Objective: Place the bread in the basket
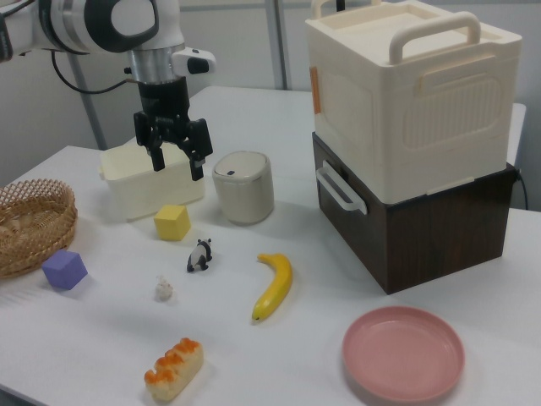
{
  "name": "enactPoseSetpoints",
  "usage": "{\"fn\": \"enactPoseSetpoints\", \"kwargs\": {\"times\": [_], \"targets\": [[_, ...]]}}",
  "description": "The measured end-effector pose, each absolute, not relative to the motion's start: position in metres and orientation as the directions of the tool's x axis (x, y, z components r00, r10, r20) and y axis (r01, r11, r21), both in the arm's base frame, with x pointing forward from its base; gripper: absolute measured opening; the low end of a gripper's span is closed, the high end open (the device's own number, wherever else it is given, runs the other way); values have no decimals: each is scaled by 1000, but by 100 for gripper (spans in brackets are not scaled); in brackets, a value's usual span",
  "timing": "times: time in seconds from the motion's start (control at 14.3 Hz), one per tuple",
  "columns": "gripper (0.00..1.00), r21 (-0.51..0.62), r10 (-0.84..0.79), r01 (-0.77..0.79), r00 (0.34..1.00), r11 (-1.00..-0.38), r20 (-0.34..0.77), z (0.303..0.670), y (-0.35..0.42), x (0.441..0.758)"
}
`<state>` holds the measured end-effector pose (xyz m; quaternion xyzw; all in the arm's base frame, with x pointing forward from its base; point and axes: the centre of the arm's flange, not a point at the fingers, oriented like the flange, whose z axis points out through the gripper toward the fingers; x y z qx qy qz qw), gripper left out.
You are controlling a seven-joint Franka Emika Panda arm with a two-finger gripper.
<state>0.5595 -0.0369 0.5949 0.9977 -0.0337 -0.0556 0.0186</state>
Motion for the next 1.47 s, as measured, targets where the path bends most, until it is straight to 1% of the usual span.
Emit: {"fn": "enactPoseSetpoints", "kwargs": {"times": [0.07,0.21,0.35,0.56,0.7,0.91,1.19,1.33,1.47], "targets": [[100,39,-69,-66,992,-997,-108,595,-37,554],[100,33,-67,-66,996,-997,-52,595,-38,539],[100,28,-65,-64,997,-998,-36,594,-38,520],[100,22,-53,-52,998,-998,-43,592,-31,480],[100,20,-22,-21,998,-1000,-51,586,-25,444],[100,15,-5,-4,997,-1000,-73,571,-25,415],[100,0,74,74,990,-997,-120,536,-35,407],[100,-2,84,84,989,-996,-119,508,-37,407],[100,-2,86,86,990,-996,-114,468,-38,404]]}}
